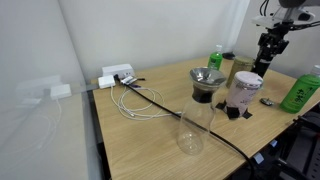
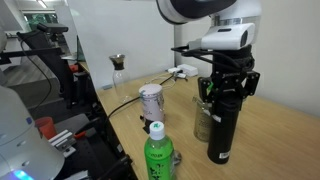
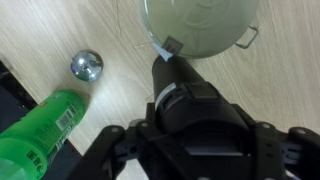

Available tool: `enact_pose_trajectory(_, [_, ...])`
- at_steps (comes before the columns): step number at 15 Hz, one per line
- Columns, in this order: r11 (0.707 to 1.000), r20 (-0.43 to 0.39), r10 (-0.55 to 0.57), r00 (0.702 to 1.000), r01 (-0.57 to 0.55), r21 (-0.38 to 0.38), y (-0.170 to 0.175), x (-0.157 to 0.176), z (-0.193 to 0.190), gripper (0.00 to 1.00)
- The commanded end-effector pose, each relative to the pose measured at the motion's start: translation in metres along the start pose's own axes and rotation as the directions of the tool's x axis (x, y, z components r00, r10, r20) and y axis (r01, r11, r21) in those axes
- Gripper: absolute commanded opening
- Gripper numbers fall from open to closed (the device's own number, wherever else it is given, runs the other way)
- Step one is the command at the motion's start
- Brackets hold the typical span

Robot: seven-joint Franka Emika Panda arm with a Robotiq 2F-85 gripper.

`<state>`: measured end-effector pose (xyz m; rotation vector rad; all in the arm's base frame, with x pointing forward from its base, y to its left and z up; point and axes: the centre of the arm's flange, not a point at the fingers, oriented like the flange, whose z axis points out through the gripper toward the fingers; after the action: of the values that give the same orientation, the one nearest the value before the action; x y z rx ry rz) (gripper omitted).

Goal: Pick the black bottle and move it to the left on the table

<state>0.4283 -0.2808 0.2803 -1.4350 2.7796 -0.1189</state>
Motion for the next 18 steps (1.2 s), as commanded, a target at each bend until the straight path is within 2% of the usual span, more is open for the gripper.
enact_pose_trajectory(1, [1.000,-0.005,0.003,1.000,-0.003,0.011,-0.002,0.000,0.006,0.47])
enact_pose_trajectory(10, [0.999,-0.068,-0.036,0.997,0.038,0.027,-0.005,-0.002,-0.021,0.47])
enact_pose_trajectory(18, [0.995,-0.051,-0.054,0.997,0.057,0.077,-0.017,-0.007,-0.061,0.47])
